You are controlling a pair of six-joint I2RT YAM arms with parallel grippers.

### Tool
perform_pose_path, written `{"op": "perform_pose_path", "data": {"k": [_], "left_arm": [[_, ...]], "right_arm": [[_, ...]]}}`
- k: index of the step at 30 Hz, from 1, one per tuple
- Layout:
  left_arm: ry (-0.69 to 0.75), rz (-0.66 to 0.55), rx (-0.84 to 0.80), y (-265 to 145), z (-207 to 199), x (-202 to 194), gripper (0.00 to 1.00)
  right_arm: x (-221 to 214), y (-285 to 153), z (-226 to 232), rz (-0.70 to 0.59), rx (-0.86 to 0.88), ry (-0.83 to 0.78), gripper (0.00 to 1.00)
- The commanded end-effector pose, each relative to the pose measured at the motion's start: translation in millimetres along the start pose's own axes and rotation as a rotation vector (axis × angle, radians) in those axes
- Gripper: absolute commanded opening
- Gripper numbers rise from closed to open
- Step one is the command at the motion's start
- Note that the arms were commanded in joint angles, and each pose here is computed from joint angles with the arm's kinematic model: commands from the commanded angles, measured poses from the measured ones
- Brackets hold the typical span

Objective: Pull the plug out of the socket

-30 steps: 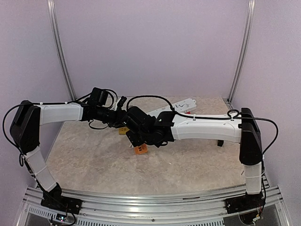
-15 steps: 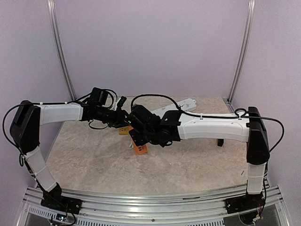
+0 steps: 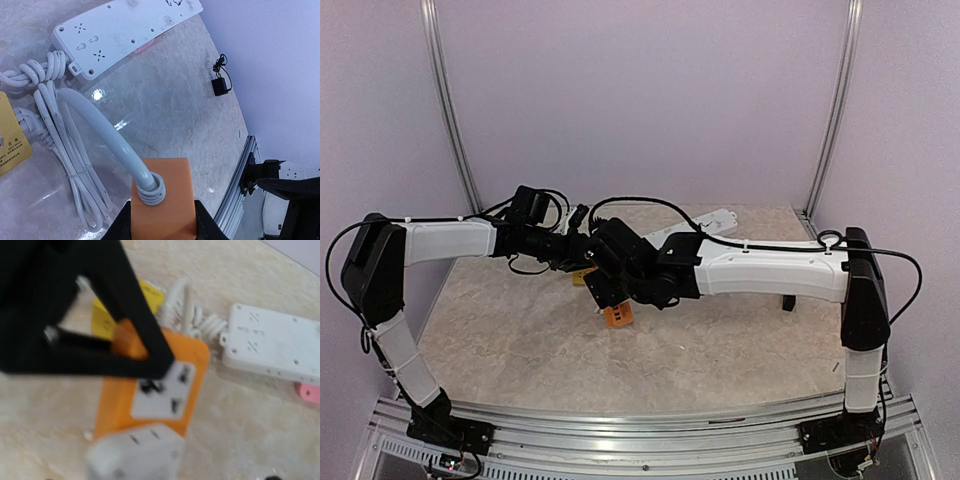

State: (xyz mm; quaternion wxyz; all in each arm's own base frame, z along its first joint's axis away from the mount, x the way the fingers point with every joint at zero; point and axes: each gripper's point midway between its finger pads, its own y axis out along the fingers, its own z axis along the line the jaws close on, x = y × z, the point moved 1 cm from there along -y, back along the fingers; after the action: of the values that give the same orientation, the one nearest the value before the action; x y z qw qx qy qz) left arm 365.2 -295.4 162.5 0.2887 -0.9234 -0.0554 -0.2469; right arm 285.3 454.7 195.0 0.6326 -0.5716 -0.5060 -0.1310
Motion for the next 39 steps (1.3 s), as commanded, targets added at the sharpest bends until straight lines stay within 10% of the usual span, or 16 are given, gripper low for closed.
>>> {"op": "perform_pose_path", "data": {"k": [1, 22, 39], "left_arm": [[0.001, -0.011, -0.013, -2.1, -0.8, 3.9, 0.16], [-0.003, -0.006, -0.012, -0.7, 1.4, 3.2, 0.16], [0.030, -0.013, -0.050, -3.5, -9.1, 4.8, 0.16]], "right_arm": [[-8.1, 18.1, 14.8, 0.036, -0.012, -0.034, 0.89], [-7.9, 6.2, -15.7, 0.033, -0.160, -0.064, 0.84], [-27.4, 11.0, -20.9, 0.047, 0.107, 0.144, 0.67]]}}
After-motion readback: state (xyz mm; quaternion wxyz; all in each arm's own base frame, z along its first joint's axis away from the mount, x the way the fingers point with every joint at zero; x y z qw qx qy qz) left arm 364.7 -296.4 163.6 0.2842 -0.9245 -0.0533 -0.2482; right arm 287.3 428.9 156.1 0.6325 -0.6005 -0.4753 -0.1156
